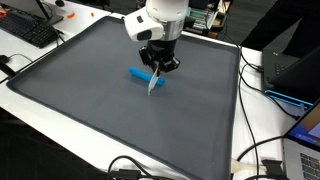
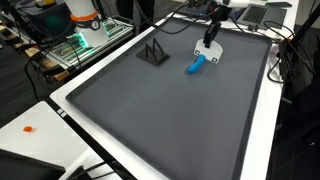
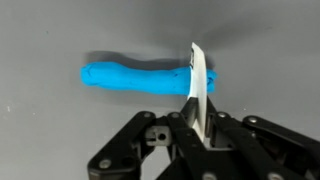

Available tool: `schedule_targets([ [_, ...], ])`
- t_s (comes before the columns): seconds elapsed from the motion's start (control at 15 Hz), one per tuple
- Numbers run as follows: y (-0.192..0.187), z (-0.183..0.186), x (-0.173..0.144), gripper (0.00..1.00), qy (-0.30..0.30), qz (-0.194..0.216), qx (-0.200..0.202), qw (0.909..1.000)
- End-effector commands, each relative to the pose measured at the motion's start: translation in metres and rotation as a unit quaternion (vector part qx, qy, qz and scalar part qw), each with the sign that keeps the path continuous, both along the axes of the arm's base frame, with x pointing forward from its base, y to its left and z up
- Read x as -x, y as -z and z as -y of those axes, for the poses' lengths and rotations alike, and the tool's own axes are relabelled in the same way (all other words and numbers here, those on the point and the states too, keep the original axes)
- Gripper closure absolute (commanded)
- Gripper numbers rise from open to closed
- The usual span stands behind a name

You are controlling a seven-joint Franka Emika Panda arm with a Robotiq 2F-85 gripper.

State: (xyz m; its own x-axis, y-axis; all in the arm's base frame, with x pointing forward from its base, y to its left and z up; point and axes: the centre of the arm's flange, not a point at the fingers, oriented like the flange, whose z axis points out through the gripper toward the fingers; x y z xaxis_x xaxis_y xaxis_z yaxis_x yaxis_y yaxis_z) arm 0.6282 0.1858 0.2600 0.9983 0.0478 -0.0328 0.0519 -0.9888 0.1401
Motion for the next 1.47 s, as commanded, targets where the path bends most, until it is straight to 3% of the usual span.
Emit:
schedule_targets([
  [0.0,0.028,0.010,0.006,0.98,-0.005,0.000,0.010,0.9999],
  [1.07,0.023,0.016,0.049,0.98,0.004,-0.035,0.000,0.9994],
  [1.4,0.009,0.014,0.046,0.98,0.001,-0.013,-0.003,0.9999],
])
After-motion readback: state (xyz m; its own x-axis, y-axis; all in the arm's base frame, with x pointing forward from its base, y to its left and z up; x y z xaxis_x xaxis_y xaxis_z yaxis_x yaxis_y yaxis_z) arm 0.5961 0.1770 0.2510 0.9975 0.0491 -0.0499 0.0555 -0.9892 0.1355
